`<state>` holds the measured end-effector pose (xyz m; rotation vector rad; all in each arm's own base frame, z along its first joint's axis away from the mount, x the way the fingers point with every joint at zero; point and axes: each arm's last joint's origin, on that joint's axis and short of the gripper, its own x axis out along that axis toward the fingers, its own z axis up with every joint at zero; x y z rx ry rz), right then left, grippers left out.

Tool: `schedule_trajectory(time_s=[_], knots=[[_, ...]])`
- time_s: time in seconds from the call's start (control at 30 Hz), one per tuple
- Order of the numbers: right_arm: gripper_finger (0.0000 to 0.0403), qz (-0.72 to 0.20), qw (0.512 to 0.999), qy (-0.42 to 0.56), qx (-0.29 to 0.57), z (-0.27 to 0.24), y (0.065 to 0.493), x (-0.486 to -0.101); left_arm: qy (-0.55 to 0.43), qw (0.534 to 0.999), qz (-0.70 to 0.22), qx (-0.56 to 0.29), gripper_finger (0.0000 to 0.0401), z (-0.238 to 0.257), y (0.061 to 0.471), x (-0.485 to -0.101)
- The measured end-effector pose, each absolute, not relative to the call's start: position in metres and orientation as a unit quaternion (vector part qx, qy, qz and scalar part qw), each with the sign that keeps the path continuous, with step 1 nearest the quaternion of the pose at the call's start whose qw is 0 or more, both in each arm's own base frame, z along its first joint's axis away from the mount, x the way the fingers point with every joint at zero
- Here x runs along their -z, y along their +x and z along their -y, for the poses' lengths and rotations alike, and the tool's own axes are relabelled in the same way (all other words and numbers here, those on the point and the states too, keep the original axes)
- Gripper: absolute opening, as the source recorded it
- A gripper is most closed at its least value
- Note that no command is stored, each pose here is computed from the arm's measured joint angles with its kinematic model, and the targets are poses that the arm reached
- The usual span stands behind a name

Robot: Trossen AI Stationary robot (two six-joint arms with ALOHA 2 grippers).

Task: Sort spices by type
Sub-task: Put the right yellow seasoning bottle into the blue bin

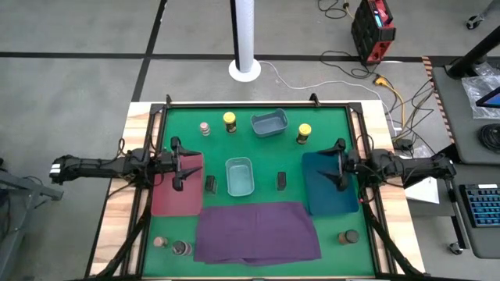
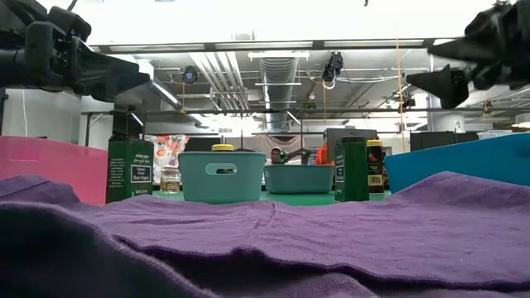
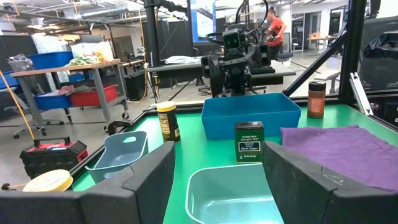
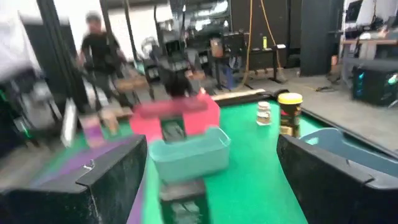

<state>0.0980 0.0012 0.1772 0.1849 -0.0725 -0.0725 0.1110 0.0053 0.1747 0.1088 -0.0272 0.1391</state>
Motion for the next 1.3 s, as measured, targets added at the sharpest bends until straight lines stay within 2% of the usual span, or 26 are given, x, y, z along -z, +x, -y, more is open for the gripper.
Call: schedule_trajectory(time_s=[0.17,0.3,0.47,0.6,0.7,0.83,0.97,1.1,1.2,1.3], knots=[[0.0350,0.081,0.969,0.230,0.024,-0.001,0.093,-0.213,0.054,0.996,0.013,-0.069,0.0223,-0.005,0.111,-0.175],[0.0350,0.098,0.964,0.244,0.038,0.000,0.094,-0.249,0.054,0.996,0.014,-0.069,0.0223,-0.005,0.111,-0.175],[0.0350,0.095,0.947,0.278,0.128,0.004,0.112,-0.301,0.054,0.996,0.013,-0.069,0.0223,-0.005,0.111,-0.175],[0.0350,0.027,0.945,0.274,0.179,0.004,0.151,-0.330,0.052,0.996,0.015,-0.069,0.0223,-0.005,0.111,-0.175],[0.0350,-0.025,0.936,0.274,0.218,0.005,0.169,-0.346,-0.046,0.996,0.053,-0.051,0.0223,-0.004,0.111,-0.181],[0.0350,-0.109,0.917,0.271,0.271,0.005,0.189,-0.358,-0.163,0.969,0.183,-0.021,0.0223,-0.004,0.105,-0.210],[0.0350,-0.189,0.889,0.273,0.315,0.008,0.205,-0.359,-0.158,0.966,0.203,0.025,0.0223,-0.001,0.102,-0.249],[0.0350,-0.228,0.871,0.264,0.346,0.015,0.215,-0.362,-0.148,0.979,0.137,-0.007,0.0223,-0.003,0.106,-0.291],[0.0350,-0.252,0.865,0.245,0.358,0.020,0.223,-0.359,-0.150,0.987,0.030,-0.046,0.0223,-0.004,0.110,-0.314],[0.0350,-0.262,0.855,0.248,0.373,0.029,0.223,-0.361,-0.178,0.975,-0.113,-0.071,0.0223,-0.004,0.108,-0.326]])
